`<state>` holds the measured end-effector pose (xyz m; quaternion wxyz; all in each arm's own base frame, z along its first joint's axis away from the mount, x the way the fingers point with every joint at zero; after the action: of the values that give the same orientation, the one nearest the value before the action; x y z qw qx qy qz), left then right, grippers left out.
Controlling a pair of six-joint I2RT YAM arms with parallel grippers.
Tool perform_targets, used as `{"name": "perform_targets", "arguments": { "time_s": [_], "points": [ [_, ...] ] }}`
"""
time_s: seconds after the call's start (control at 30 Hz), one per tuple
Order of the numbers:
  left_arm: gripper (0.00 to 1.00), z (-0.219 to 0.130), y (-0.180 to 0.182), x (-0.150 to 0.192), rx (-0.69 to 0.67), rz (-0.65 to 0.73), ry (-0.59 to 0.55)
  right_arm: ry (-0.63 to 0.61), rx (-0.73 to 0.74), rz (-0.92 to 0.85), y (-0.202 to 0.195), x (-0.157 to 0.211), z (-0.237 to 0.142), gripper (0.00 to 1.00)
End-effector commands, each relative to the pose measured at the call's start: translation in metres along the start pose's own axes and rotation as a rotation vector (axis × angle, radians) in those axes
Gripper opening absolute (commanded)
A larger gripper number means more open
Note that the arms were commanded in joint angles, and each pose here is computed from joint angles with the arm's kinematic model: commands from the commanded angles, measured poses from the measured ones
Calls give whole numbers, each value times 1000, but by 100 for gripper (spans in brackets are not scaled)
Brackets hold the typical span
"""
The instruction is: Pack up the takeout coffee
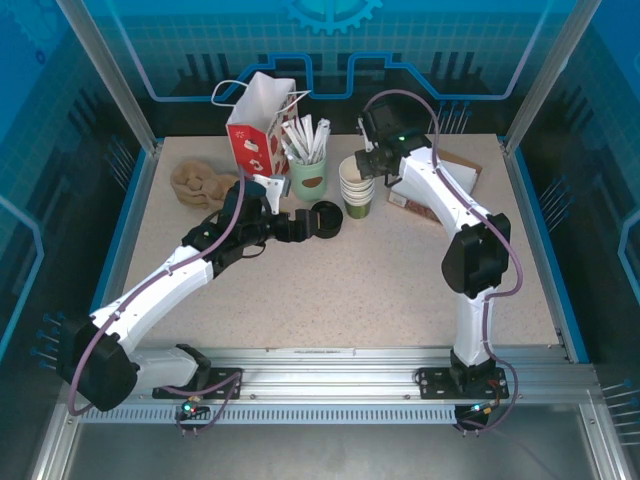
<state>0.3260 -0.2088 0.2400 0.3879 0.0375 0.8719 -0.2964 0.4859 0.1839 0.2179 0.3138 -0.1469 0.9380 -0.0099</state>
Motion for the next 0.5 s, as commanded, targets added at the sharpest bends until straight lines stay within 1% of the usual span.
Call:
{"name": "perform_targets", "arguments": {
  "time_s": [0.0,0.17,0.27,0.37,0.47],
  "points": [
    [92,1,1,1,-14,32,4,-70,-13,18,-10,-19,-34,12],
    [92,1,1,2,-16,33,2,-90,-21,25,-12,-25,-46,12],
    [92,1,2,2,-18,33,0,-76,-36,46,-15,-21,-42,12],
    [92,0,1,2,-14,32,1,-65,-80,78,-15,-18,-39,11],
    [92,-1,1,2,-17,36,-1,-93,-138,116,-15,-22,-45,11]
  ]
}}
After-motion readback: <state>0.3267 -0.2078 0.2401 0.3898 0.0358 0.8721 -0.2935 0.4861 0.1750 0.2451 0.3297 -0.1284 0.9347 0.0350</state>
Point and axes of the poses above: each hand's point on the last joint's axis, 136 mm out from that joint toward the fingers, its own z axis out along the fingers, its own y axis along the line the jaws close on, x = y × z, the point moved 1 cm from there along -z, back along the fingers, and after that the axes turned 5 degrees about -z, right-handed, at the moved point
